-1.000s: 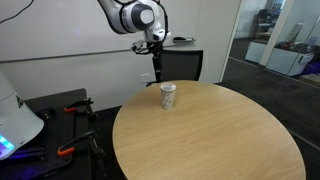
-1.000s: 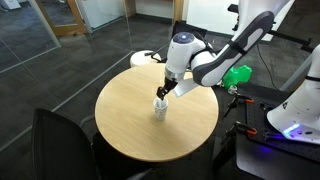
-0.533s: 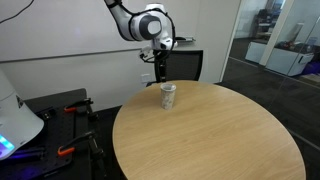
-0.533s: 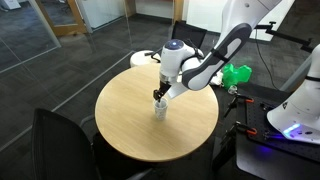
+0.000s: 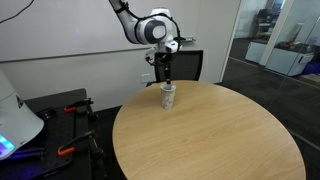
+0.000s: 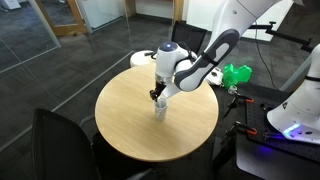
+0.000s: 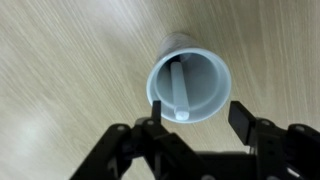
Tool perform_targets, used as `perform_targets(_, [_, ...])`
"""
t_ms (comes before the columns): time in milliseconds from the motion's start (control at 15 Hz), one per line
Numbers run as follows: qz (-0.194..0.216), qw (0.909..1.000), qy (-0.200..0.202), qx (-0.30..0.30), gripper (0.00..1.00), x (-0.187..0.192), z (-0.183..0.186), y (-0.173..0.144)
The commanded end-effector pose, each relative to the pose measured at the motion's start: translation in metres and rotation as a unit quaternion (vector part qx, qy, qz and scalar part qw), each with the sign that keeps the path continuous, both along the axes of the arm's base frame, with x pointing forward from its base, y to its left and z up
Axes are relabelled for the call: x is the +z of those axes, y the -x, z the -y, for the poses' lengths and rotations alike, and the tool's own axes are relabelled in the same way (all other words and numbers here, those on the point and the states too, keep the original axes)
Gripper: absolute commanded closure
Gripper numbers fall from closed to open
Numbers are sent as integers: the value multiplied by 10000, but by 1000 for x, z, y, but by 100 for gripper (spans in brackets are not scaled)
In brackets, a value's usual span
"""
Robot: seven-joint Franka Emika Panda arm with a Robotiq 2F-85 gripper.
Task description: Remove the marker from the cup and put it on the table
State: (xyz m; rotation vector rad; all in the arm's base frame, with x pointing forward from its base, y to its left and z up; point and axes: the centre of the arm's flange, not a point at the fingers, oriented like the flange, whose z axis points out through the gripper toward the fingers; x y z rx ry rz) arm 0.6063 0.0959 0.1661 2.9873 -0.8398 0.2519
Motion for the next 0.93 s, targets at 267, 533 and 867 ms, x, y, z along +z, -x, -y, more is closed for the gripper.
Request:
perform_targets(267, [-46,10000,-52,-5,42,-12,8,-28])
perform_targets(533, [-65,9999,-78,-65,55,-15,12,-31])
perform_targets(867, [-87,9999,-37,-144,52,-13,19,-25])
